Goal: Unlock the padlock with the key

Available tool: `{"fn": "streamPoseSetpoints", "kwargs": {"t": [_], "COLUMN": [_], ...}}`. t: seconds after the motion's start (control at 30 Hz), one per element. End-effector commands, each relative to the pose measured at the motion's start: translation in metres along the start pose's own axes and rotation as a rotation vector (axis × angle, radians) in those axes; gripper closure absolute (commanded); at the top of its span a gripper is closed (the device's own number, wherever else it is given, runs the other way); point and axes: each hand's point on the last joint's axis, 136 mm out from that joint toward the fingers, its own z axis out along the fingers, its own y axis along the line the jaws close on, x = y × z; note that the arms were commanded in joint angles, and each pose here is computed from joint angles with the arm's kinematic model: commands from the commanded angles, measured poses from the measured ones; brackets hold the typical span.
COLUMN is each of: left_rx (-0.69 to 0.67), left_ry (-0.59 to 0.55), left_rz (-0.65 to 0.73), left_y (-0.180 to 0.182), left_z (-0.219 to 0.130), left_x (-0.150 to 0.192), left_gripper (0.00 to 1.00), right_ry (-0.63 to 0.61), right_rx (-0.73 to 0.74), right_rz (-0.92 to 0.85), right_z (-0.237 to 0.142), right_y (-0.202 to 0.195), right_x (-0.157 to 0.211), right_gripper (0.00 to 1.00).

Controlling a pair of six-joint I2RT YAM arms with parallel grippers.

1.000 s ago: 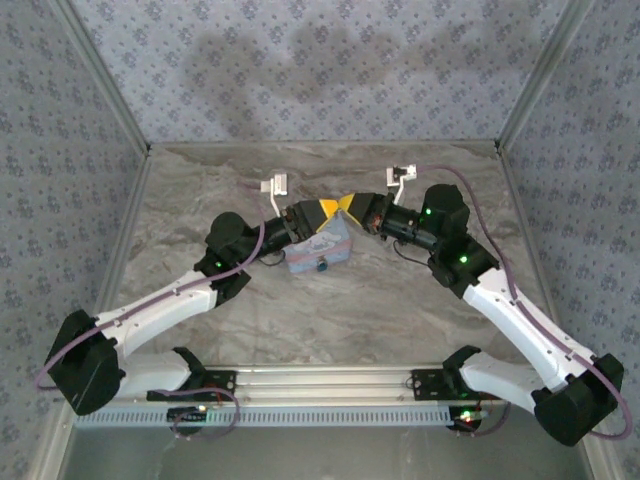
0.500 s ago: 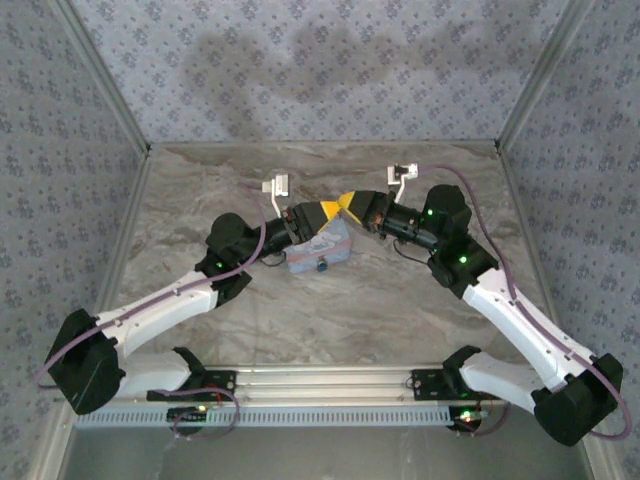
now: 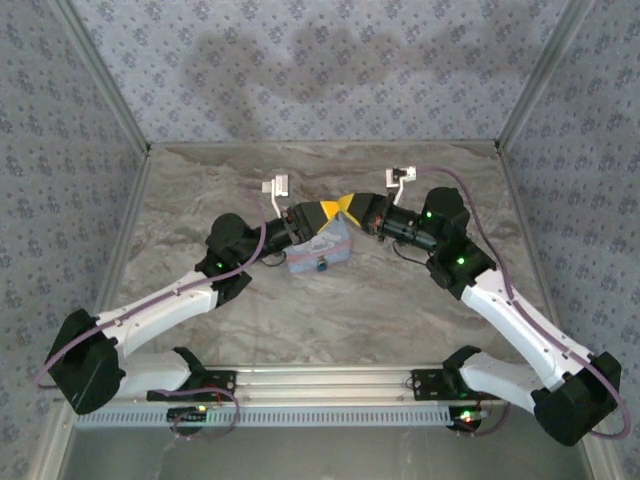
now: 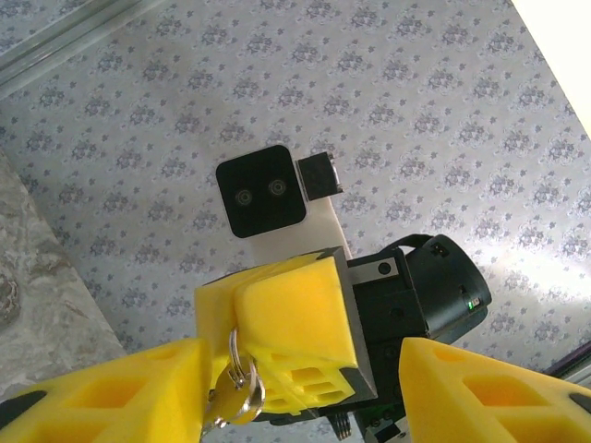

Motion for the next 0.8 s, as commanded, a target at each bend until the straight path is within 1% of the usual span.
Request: {"fn": "streamPoseSetpoints", "kwargs": {"t": [0.0,0.17,0.23,0.27,0.37,0.47,0.63,0.7,0.77], "left_rx": [0.005,0.000,0.003,0.003,0.007,0.003,-0.015,-0.024,-0.029], "left_ry": [0.012,0.016,0.017,0.018,0.013,0.011,0.008,0.007,0.009], "left_rz": [0.017,0.014,0.015,0.014,0.019,0.026,0.042,0.046,0.045], "left_y": [0.003,0.006,0.006,0.006,0.004,0.002,0.001,0.002,0.004], "left_z": [0.001,0.001,0.001,0.001,0.001,-0.001,-0.003,-0.005,-0.005], "left_x": [0.005,0.008,0.009,0.009,0.008,0.008,0.007,0.006,0.007], "left_gripper": [0.39,0.36,0.37,0.39,0.51,0.60,0.62,0.66,0.75], "right_ry": [-0.001,-0.008,-0.010,-0.008,-0.009,-0.011,-0.010,-0.007,-0.006], "right_rx": [-0.053,-0.064,-0.062,-0.060,-0.052,-0.050,-0.045,-0.040,-0.036], "right_rz": [-0.006,0.006,0.007,0.010,0.018,0.021,0.023,0.026,0.028], "right_z": [-0.003,-0.004,-0.004,-0.004,-0.004,-0.006,-0.010,-0.011,-0.013], "right_y": [0.013,0.014,0.013,0.012,0.007,0.006,0.006,0.004,0.002], "right_x": [-0.001,-0.003,-0.004,-0.003,-0.003,-0.003,-0.005,-0.004,-0.004], "right_gripper": [1.00,1.00,1.00,1.00,1.00,1.00,1.00,1.00,1.00]}}
